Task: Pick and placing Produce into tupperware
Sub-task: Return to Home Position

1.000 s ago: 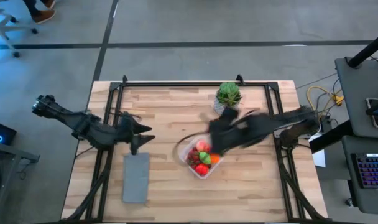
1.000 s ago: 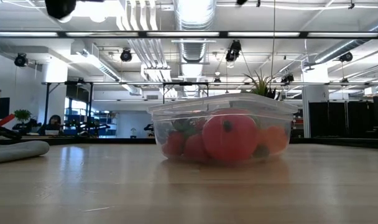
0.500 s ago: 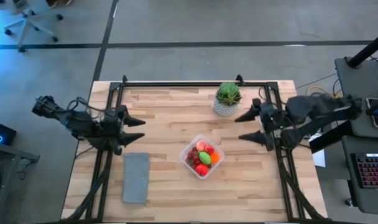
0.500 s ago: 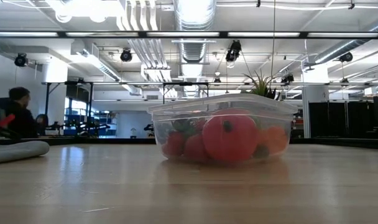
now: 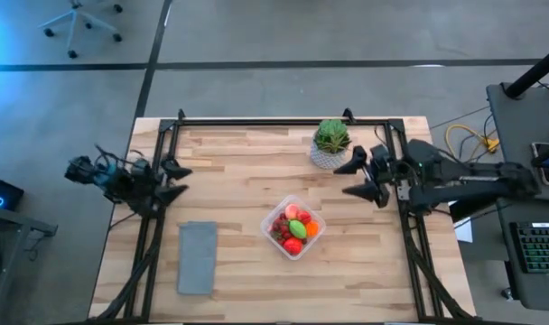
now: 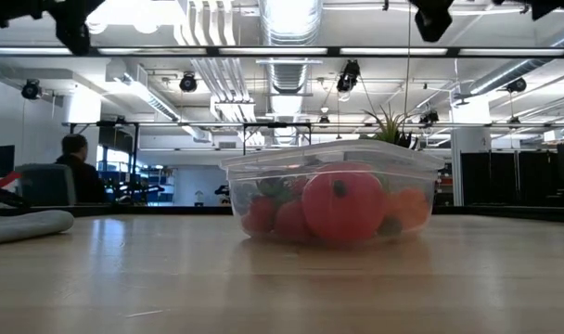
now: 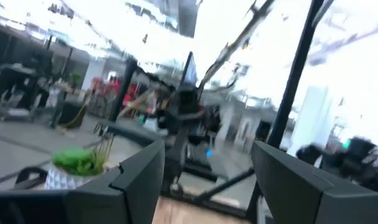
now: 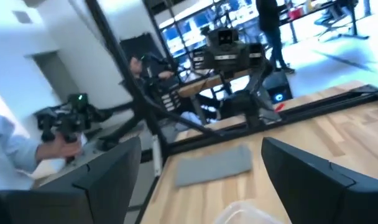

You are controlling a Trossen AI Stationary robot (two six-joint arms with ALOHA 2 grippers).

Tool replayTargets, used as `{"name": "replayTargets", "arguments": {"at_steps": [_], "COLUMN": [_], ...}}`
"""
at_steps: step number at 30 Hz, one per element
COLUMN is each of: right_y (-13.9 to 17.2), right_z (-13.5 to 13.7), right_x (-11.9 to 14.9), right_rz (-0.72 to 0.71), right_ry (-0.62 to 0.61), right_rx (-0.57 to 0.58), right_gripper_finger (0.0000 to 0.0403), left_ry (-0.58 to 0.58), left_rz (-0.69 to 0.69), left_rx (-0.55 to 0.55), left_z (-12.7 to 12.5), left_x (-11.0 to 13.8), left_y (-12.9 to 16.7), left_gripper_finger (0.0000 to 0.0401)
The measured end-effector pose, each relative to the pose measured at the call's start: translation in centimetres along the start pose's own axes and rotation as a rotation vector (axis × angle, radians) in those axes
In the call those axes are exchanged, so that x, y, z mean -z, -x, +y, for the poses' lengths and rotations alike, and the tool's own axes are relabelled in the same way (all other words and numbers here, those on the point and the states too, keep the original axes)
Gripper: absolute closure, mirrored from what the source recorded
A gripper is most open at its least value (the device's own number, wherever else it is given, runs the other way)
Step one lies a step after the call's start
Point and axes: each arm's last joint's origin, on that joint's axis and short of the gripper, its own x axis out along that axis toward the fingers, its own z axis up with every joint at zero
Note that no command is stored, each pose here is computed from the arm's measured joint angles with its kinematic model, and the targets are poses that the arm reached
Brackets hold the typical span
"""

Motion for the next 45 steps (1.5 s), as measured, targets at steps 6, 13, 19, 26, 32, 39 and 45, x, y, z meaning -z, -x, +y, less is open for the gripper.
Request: {"name": "replayTargets", "arguments": {"at_steps": [6, 13, 19, 26, 32, 39, 45], "right_y": [1.3, 3.2, 4.3, 5.7, 6.9, 7.6, 8.9], "right_z": [-3.5, -6.7, -8.6, -9.8, -10.3, -9.7, -5.3], "right_x": [0.2, 0.3, 2.2, 5.2, 7.6, 9.4, 7.4], "right_rz": [-0.022, -0.049, -0.084, -0.094, -0.102, -0.017, -0.103], "right_ry": [-0.040, -0.041, -0.058, -0.120, -0.107, -0.176, -0.063], "right_rx": [0.018, 0.059, 0.105, 0.058, 0.012, -0.118, -0.388], "right_gripper_finger": [0.0078, 0.0078, 0.0078, 0.0078, 0.0078, 0.0078, 0.0078], "left_ry": [-0.048, 0.010, 0.045, 0.107, 0.183, 0.333, 0.318], "left_rz": [0.118, 0.230, 0.248, 0.253, 0.210, 0.120, 0.007], "left_rx": [-0.094, -0.135, -0.163, -0.250, -0.256, -0.258, -0.203], "left_z": [1.0, 1.2, 1.5, 2.1, 2.4, 2.6, 1.9], "left_x": [-0.2, -0.5, 2.4, 4.5, 6.6, 8.1, 6.9], "left_y": [1.5, 1.9, 1.6, 1.6, 1.5, 1.4, 0.5], "left_gripper_finger": [0.0173, 0.0173, 0.0173, 0.0173, 0.0173, 0.0173, 0.0173]}}
